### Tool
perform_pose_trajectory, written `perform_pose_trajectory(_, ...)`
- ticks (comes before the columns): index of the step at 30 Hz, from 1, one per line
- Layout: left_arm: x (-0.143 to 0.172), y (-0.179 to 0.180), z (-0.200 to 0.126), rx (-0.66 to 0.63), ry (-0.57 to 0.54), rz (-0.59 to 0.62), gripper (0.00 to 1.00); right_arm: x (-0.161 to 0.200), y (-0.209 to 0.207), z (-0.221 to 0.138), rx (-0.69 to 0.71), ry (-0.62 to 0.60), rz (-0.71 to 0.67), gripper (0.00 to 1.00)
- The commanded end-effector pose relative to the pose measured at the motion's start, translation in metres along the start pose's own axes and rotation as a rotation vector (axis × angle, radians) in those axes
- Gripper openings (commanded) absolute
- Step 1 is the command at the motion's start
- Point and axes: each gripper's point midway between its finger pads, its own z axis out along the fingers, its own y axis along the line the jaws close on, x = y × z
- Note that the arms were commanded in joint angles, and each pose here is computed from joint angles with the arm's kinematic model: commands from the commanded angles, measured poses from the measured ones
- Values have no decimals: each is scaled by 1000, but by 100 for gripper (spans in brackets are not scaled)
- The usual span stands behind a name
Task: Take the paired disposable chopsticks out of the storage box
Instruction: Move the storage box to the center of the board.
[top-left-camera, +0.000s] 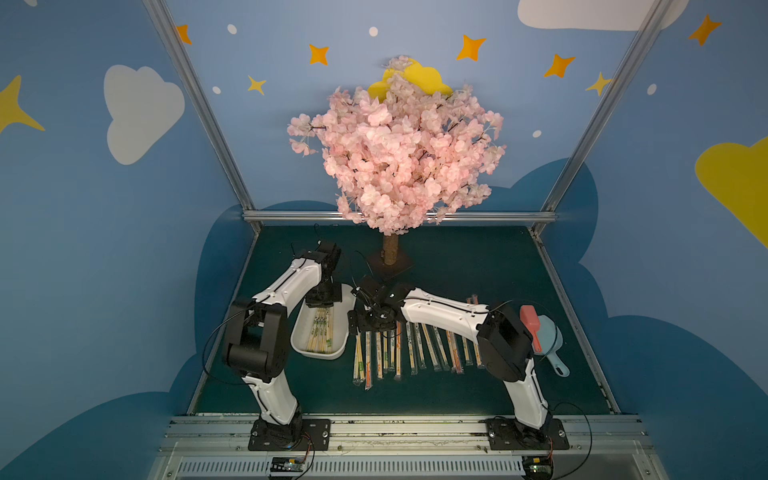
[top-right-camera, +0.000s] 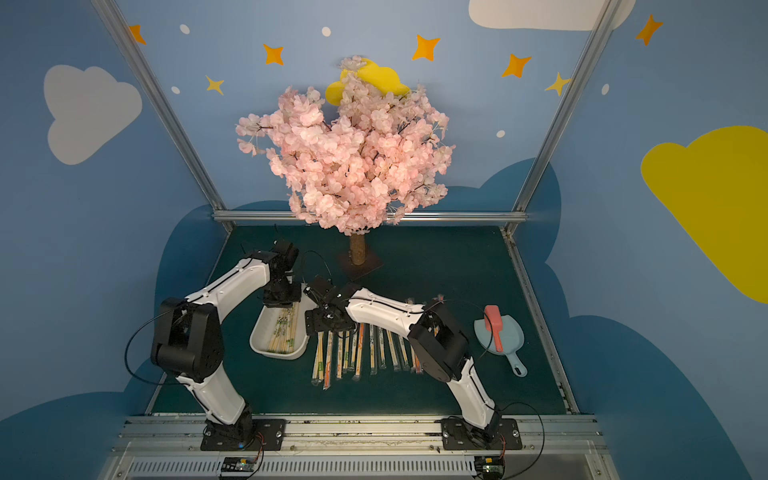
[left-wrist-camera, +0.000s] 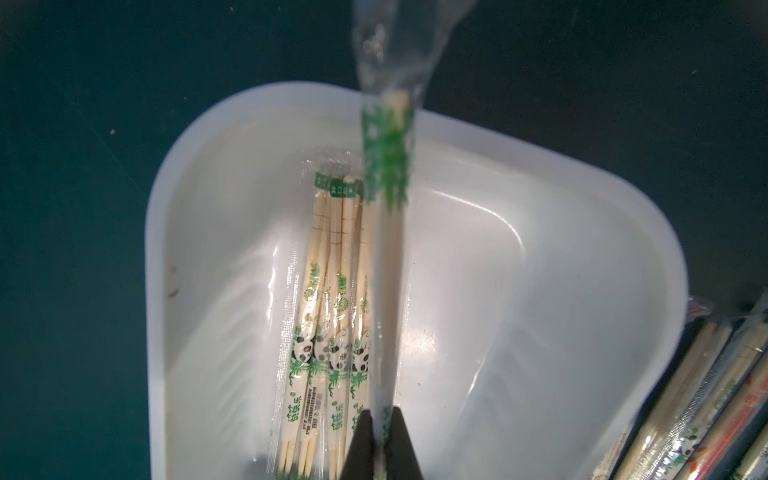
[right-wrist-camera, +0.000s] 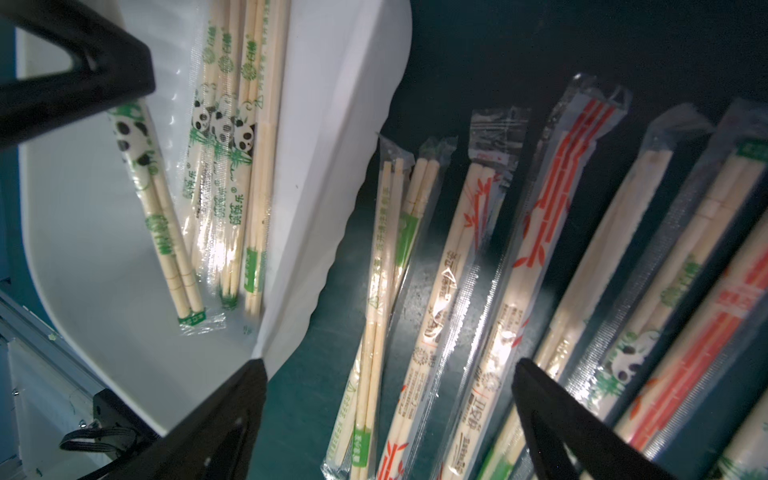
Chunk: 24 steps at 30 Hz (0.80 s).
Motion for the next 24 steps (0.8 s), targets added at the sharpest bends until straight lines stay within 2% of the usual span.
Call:
perform_pose_trajectory(1, -1, 1, -17, 33, -15, 4, 3, 0, -3, 7, 30, 30, -13, 95)
perform_pose_trajectory(8, -3, -1, -37, 80, -41, 16, 3, -12, 10, 16, 14, 35, -29, 96)
perform_pose_trajectory(13, 2, -11, -53, 159, -62, 51, 3, -16, 13, 1, 7, 14, -34, 95)
perform_pose_trajectory(18, 14, -36, -75, 340, -94, 116, 3, -20, 9, -35, -41, -52, -10, 96)
perform_pose_trajectory(24, 34, -63, -95, 553, -111, 130, 3, -16, -6, -69, -57, -118, 36, 96)
